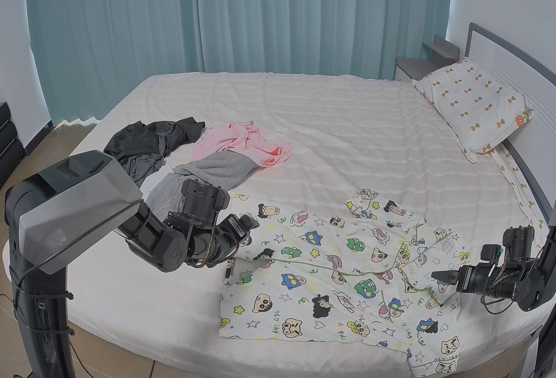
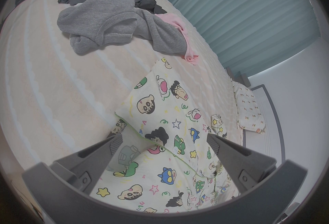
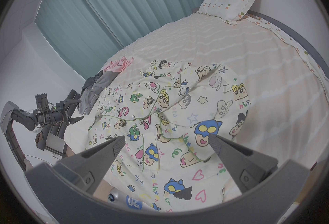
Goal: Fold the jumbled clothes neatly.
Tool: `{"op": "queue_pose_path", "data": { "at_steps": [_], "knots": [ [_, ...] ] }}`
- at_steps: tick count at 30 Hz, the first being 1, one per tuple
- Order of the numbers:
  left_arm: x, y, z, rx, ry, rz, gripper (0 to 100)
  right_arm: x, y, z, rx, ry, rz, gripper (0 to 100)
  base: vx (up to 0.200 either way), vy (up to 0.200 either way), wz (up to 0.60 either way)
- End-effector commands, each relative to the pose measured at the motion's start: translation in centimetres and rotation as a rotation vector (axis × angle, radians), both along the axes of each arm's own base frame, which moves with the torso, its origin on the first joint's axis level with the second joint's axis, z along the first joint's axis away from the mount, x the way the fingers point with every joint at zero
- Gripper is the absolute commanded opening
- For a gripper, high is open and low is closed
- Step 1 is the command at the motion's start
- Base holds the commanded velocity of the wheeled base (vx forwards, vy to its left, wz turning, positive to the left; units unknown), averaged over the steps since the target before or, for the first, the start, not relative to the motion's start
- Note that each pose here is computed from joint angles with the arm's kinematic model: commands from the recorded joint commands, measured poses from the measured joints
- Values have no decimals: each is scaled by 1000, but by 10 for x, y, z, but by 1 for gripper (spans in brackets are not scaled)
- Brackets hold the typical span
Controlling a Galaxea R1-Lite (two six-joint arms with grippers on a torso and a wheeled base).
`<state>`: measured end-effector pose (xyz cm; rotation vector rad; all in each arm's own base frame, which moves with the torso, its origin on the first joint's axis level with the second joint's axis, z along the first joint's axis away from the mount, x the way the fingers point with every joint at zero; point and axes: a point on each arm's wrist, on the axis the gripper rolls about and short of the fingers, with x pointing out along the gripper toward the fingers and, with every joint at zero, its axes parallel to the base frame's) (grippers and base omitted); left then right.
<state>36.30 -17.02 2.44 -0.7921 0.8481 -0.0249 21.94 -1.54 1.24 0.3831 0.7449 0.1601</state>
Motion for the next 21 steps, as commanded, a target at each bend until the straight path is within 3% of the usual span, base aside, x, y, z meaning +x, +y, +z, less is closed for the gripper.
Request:
{"op": "queue_pose_path", "data": {
  "at_steps": [1,10,21],
  "knots": [
    [-2,-5,2,-2,-6,-13,100,0,0,1,0,-5,-1,100,0,-200,0],
    [-4,-9,3,-2,-8,-23,100,0,0,1,-1,-8,-1,100,0,-200,0],
    [-4,-9,4,17,-24,2,100,2,0,2,2,-16,-2,100,0,0,0]
  ]
}}
